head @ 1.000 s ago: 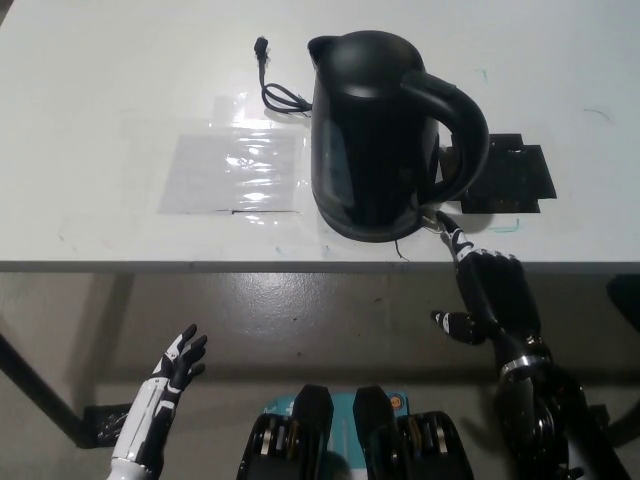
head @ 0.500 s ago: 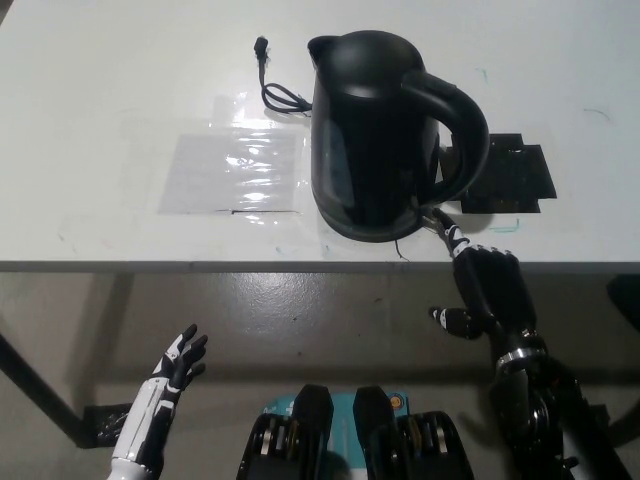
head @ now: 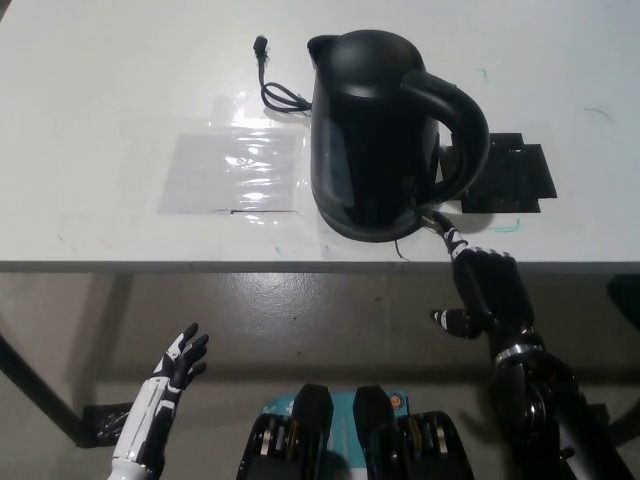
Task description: A kettle is kept at the center of the table close to the robot and the robot uses its right index finger to press downwards on the transparent start boiling button
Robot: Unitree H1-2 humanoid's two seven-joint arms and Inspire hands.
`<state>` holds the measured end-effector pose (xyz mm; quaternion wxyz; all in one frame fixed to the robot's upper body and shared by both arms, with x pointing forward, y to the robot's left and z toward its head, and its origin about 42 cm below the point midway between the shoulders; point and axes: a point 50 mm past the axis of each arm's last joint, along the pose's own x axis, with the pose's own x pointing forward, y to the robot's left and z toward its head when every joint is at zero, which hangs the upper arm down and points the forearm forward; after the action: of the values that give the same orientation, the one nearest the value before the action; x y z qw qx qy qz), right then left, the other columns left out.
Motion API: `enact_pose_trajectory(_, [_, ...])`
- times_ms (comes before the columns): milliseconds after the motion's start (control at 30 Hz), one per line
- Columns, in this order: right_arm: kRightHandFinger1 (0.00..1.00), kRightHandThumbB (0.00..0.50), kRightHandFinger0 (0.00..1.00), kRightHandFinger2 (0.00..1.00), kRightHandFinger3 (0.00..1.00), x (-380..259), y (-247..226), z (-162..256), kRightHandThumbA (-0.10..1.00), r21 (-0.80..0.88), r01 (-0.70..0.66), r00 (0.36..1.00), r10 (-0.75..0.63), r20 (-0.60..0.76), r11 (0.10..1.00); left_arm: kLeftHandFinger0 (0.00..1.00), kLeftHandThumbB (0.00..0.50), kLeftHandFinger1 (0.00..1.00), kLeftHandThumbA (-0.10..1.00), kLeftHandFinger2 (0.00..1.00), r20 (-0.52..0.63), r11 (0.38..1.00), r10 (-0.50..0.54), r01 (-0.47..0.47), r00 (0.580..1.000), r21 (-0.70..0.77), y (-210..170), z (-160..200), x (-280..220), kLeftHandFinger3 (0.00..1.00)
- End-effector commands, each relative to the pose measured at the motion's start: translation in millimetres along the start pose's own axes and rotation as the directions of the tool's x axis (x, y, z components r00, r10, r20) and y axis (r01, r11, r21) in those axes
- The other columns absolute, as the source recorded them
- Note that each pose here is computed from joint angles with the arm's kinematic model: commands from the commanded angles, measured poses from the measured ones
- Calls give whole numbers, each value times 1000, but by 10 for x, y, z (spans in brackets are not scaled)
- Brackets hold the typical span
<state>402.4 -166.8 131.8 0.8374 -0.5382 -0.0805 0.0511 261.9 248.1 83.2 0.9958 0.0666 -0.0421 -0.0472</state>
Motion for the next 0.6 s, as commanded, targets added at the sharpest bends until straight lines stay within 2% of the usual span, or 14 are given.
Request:
enact_pose_trajectory(0, [0,184,0,0,1000,139,-150,87,1000,11,62,998,-62,29,998,1000,227,1000,959,1000,60,1000,-12,12,998,1,12,100,38,1000])
enact_pose_trajectory(433, [0,198,0,0,1000,160,-164,94,1000,19,58,998,-59,23,998,1000,241,1000,950,1000,69,1000,-5,6,998,-2,14,115,56,1000])
enact_pose_trajectory(567, [0,188,0,0,1000,157,-158,97,1000,19,55,998,-56,20,998,1000,241,1000,952,1000,64,1000,-8,9,998,-2,15,123,55,1000])
